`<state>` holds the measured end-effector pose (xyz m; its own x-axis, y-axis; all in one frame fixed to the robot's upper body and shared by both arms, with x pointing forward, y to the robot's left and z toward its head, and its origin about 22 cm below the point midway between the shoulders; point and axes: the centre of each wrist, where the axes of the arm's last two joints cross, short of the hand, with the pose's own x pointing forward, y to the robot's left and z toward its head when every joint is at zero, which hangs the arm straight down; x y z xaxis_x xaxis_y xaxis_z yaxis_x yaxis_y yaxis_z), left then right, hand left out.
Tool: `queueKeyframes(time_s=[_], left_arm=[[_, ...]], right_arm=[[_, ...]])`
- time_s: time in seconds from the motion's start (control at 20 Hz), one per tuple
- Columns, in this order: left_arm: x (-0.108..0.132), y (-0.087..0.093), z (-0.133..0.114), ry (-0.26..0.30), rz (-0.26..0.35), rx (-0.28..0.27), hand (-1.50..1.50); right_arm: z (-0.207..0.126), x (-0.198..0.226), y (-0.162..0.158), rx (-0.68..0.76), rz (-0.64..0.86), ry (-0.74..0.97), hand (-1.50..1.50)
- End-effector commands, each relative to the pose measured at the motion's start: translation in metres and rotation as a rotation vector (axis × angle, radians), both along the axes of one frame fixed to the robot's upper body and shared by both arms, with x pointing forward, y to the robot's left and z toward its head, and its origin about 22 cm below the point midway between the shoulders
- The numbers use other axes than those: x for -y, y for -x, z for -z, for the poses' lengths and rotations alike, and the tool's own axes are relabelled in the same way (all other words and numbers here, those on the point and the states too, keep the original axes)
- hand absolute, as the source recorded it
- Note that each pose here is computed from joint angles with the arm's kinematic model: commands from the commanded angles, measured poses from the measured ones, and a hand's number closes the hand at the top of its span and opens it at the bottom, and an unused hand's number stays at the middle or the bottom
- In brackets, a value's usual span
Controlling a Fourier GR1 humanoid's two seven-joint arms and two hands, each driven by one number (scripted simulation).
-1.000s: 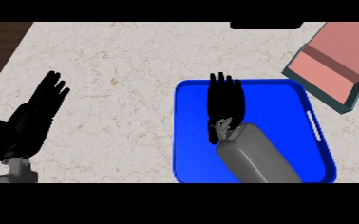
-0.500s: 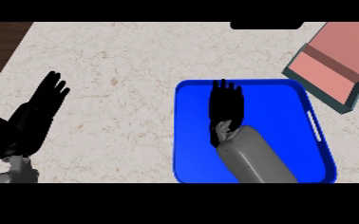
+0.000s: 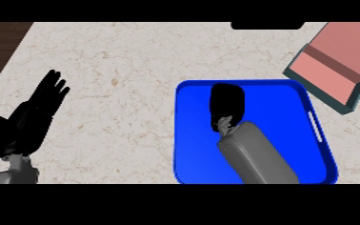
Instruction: Pick the bell pepper from the tray and place it in the cardboard box
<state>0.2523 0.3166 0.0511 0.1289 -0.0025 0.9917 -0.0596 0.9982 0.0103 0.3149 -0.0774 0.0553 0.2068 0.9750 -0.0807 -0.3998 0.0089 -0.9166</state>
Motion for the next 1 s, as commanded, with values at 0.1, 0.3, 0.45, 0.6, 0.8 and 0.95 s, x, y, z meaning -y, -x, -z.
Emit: queueKeyframes(time_s=[0.1,0.3,0.45,0.6,0.8,0.95], left_arm=[[0.0,-0.003,0.006,0.006,-0.013,0.001,0.0],[-0.006,0.013,-0.017,0.011,0.005,-0.007,0.0],[0.0,0.01,0.003,0.002,0.002,-0.003,0.0],[-0.01,0.005,-0.003,0.001,-0.016,0.008,0.0],[-0.017,0.011,0.004,-0.007,-0.009,-0.002,0.0],[0.0,0.0,0.008,0.009,-0.007,-0.01,0.0]], right_arm=[[0.02,-0.007,0.008,0.036,-0.04,0.023,1.5],[0.021,0.001,-0.008,0.05,-0.036,0.025,1.5],[0.004,0.056,-0.002,-0.002,-0.232,-0.1,1.5],[0.006,0.102,-0.004,-0.047,-0.4,-0.252,1.5],[-0.013,0.152,-0.011,-0.036,-0.412,-0.29,1.5],[-0.013,0.143,0.001,0.032,-0.426,-0.219,1.5]])
